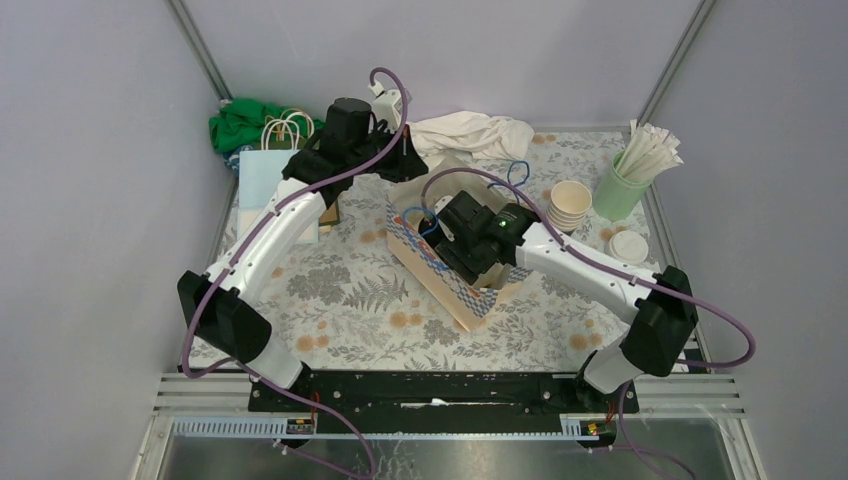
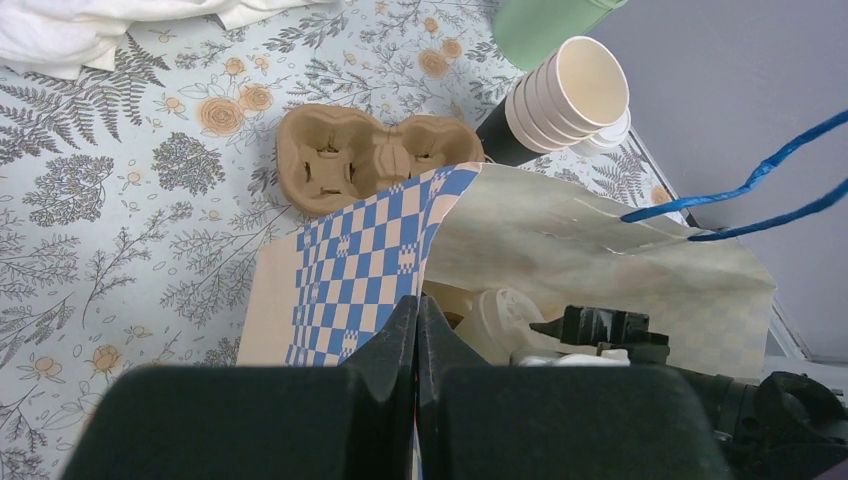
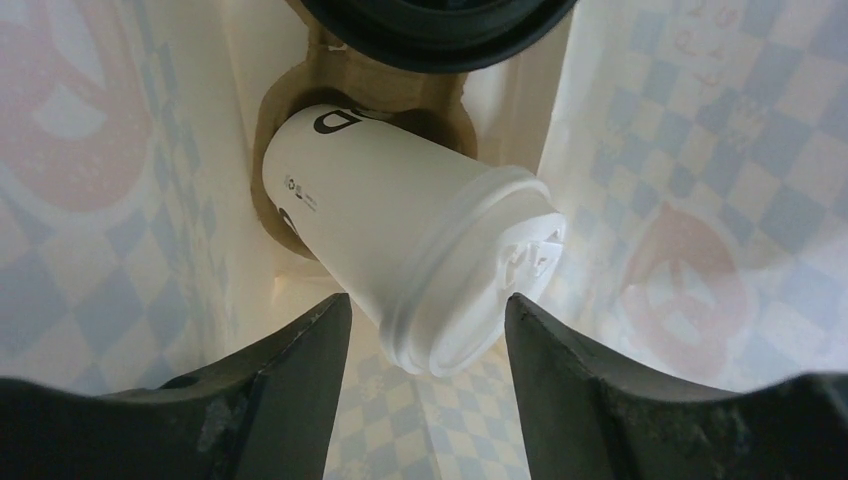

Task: Pack the takeout coffee
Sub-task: Adjust the coffee cup in the cup tray.

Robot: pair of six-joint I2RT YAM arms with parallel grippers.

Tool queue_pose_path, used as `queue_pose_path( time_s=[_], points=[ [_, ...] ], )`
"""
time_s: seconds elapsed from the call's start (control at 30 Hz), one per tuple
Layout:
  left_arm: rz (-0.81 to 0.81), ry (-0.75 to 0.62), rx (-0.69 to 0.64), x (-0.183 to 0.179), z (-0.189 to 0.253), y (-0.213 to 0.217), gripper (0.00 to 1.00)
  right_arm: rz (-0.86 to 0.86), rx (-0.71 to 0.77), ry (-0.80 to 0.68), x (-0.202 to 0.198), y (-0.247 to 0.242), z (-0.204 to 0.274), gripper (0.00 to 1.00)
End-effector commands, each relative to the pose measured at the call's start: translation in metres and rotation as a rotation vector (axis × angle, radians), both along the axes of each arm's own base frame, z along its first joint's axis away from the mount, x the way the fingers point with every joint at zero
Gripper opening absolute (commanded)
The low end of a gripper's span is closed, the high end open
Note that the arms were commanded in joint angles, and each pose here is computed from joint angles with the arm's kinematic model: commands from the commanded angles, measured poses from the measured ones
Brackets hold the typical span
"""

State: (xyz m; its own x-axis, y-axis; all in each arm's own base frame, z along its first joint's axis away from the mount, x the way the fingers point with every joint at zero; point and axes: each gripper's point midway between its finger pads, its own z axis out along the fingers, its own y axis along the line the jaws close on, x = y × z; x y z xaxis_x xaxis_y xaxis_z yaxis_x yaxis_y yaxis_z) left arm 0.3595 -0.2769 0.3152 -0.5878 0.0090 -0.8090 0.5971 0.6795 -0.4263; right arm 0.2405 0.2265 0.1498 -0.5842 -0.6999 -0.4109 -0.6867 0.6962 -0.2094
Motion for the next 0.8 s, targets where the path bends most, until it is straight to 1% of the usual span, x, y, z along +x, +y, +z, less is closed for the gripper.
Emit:
queue_pose_path(
  time_s=[0.0,0.13,0.37,0.6,0.7,0.73,0.77],
  points=[
    [-0.009,-0.086,-0.063,0.009,0.034,-0.004,0.0,0.015,0.041,0.013,0.004,0.014,0.004,0.63],
    [-0.011,-0.078,-0.062,0.01,0.031,-0.004,0.0,0.004,0.023,0.002,0.007,0.011,0.005,0.56],
    [-0.01,-0.07,-0.061,0.013,0.028,-0.004,0.0,-0.023,0.0,-0.055,0.018,0.007,0.029,0.44],
    [-0.006,-0.058,-0.063,0.018,0.026,-0.005,0.0,-0.034,-0.025,-0.101,0.023,0.0,0.053,0.42],
    [-0.005,-0.056,-0.063,0.019,0.025,-0.005,0.0,-0.038,-0.038,-0.099,0.021,-0.005,0.054,0.42],
    [-0.007,-0.053,-0.063,0.019,0.024,-0.005,0.0,-0.041,-0.038,-0.095,0.02,-0.006,0.053,0.44],
    [-0.008,-0.05,-0.063,0.019,0.023,-0.005,0.0,-0.044,-0.035,-0.085,0.018,-0.006,0.051,0.5]
  ],
)
